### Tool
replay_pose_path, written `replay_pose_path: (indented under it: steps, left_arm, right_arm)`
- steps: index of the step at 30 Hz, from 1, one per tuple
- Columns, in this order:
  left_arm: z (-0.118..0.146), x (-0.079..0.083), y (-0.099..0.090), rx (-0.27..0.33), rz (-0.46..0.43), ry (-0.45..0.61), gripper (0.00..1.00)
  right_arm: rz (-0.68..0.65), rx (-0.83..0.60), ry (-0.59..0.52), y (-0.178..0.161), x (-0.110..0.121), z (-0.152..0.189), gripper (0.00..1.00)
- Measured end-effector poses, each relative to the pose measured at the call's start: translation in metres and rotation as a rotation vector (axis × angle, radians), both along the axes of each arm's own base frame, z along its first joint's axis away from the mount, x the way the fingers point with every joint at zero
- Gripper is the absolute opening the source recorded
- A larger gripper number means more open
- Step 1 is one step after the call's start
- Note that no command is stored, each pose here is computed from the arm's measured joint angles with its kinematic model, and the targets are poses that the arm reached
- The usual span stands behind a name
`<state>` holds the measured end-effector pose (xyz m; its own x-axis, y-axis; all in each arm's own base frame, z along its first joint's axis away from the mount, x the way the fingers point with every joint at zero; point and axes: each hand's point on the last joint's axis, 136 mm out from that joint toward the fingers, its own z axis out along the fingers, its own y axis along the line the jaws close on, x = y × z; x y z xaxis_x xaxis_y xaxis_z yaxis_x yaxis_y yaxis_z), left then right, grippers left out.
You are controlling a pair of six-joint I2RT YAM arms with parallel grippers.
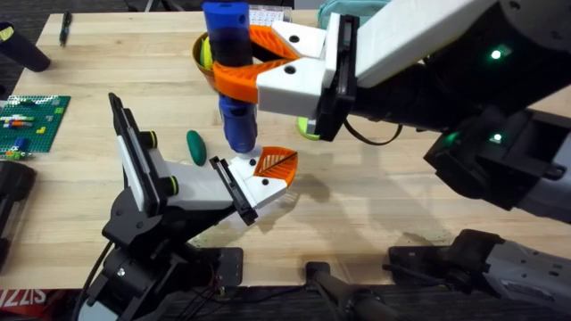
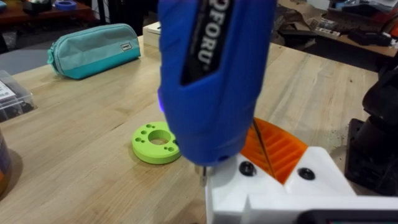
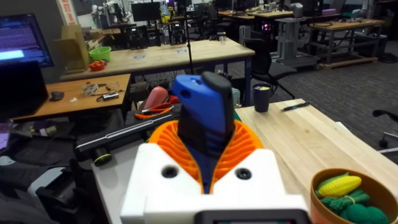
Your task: Pick up the gripper from the table and insert it into the empty holder that is missing its gripper. Then pick up a screw, insert it into the mounting hole, and use the screwdriver to tighten it. Finally, clean up the table by picking up the vegetable and placing it into the bucket.
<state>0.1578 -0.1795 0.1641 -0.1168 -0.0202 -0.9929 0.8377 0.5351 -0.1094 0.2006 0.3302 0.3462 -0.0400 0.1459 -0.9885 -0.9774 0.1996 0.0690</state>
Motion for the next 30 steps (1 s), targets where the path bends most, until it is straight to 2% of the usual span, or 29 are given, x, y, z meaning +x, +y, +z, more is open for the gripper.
replay_pose_path:
  steps: [6,14,22,30]
  left_arm:
    - [0.0,0.0,0.0,-0.003,0.0,0.003,0.014]
    - [0.0,0.0,0.0,-0.003,0.001,0.003,0.014]
    - [0.0,0.0,0.0,-0.003,0.001,0.003,0.014]
    - [0.0,0.0,0.0,-0.003,0.001,0.003,0.014]
  right_arm:
    - [-0.007,0.007,-0.017,0.0,0.002,0.002,0.052]
    - [-0.035,0.092,-0.182,-0.008,0.003,0.028,0.052]
    - [-0.022,0.106,-0.214,-0.01,-0.002,0.034,0.052]
    - [-0.004,0.164,-0.202,-0.026,-0.02,0.059,0.052]
